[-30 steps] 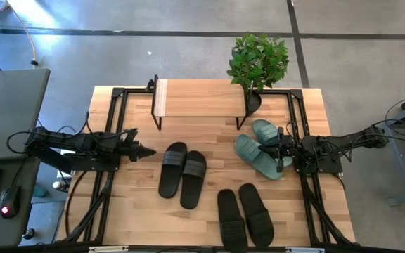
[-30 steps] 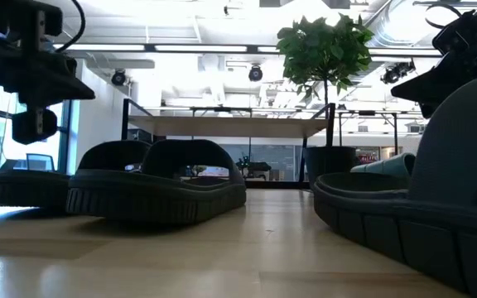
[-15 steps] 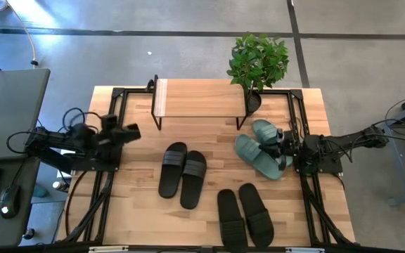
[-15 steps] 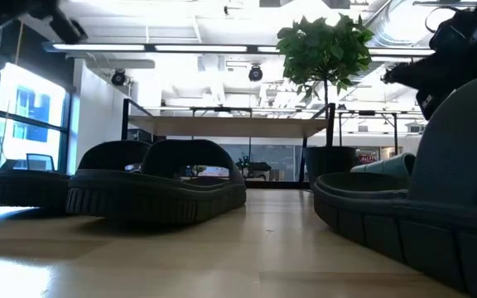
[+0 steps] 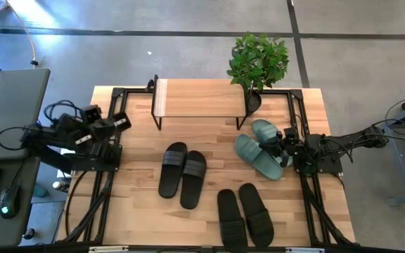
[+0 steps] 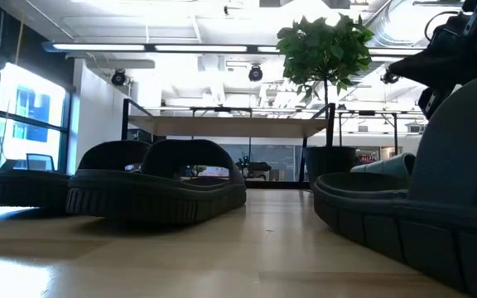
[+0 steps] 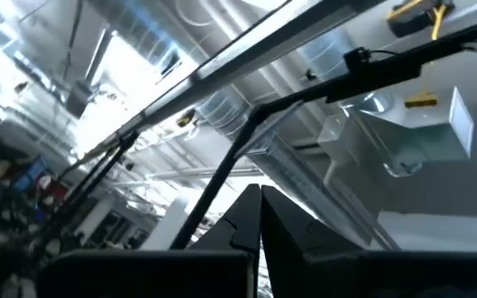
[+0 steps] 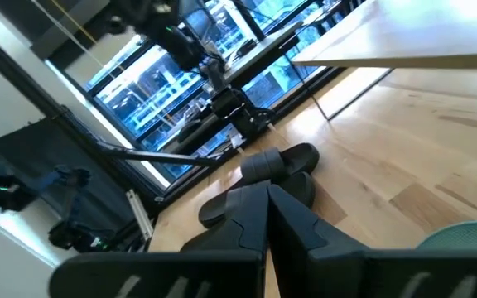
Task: Pick and place slides into the shelf
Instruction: Put the black slipper on the shelf
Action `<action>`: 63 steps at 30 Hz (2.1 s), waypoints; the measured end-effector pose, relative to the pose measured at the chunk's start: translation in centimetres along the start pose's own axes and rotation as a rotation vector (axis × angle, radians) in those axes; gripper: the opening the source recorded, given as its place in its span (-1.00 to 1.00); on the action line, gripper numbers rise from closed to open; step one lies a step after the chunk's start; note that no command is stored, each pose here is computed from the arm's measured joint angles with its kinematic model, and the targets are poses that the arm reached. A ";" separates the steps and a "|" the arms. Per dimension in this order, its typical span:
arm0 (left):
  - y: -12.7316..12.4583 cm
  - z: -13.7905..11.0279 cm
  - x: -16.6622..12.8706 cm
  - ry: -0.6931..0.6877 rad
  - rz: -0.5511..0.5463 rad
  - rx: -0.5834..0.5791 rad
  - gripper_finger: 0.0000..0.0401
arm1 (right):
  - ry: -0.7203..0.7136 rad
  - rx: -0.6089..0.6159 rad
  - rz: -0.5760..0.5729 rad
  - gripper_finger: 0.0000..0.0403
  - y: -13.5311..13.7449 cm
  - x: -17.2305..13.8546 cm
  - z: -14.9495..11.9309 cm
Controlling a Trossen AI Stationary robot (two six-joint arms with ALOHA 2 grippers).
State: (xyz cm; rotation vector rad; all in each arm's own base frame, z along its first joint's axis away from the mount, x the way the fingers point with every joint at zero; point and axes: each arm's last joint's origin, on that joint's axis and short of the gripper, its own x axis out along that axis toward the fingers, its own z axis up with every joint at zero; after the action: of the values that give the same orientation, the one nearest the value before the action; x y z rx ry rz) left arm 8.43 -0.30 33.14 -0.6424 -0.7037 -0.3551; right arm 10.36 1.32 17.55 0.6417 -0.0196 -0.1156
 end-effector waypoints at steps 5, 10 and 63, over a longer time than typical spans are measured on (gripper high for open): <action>-2.1 2.5 5.2 0.111 -0.093 0.103 -1.00 | -0.012 -0.004 -0.035 -1.00 -0.1 0.0 0.0; -3.1 4.0 10.7 0.212 -0.133 0.157 -1.00 | 0.005 -0.015 -0.060 -1.00 -0.3 0.0 -0.2; 8.2 -21.7 8.3 1.999 1.063 0.927 -0.03 | 0.025 -0.088 -0.136 -1.00 -0.8 -0.1 -0.6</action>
State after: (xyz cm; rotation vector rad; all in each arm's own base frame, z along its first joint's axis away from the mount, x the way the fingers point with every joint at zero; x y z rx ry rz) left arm 29.01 -9.01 22.72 0.4383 1.3656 0.4018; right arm 10.24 1.02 16.62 0.5559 0.0529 -0.2387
